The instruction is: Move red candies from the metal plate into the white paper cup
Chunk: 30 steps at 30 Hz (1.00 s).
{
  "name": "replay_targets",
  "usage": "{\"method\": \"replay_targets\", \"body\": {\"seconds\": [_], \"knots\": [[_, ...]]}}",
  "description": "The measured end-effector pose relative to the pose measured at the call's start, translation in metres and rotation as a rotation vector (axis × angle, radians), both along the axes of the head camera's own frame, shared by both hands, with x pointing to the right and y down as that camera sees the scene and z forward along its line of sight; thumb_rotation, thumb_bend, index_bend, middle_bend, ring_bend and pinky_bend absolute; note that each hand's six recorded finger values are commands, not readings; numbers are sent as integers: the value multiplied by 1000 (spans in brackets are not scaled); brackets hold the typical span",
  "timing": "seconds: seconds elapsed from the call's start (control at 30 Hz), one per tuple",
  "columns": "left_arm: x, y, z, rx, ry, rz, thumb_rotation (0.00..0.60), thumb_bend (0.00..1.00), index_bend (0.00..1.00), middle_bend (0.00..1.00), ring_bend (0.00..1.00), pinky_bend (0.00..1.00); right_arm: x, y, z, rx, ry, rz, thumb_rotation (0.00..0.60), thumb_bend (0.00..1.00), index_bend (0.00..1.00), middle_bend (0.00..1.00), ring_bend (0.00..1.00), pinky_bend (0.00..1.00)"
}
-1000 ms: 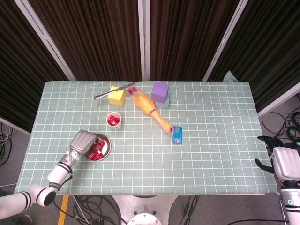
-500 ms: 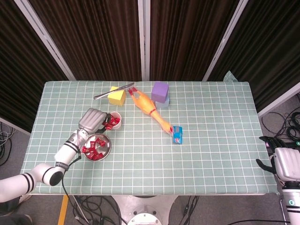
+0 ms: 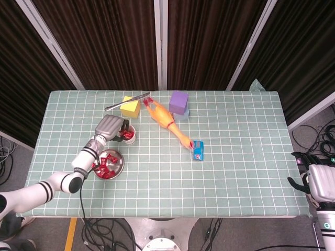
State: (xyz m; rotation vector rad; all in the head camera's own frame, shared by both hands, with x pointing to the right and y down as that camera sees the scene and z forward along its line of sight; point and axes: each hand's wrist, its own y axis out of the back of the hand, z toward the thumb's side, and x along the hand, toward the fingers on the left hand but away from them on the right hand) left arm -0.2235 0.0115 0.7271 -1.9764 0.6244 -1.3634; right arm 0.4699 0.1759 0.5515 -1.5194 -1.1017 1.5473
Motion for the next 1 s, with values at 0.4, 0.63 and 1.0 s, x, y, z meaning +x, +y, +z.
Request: {"method": "replay_targets", "body": {"seconds": [0.4, 0.63, 1.0], "knots": [[-7, 0, 12, 5, -38, -8, 600, 511, 569, 584, 936, 1000, -1, 0, -1, -1, 3, 0, 600, 101, 261, 318, 294, 613], [-9, 2, 13, 2, -44, -6, 600, 509, 437, 473, 914, 1000, -1, 1, -2, -1, 5, 1, 600, 101, 261, 320, 296, 615], [-10, 5, 5, 26, -40, 11, 600, 502, 390, 427, 902, 1000, -1, 1, -1, 0, 2, 0, 600, 101, 262, 322, 300, 618]]}}
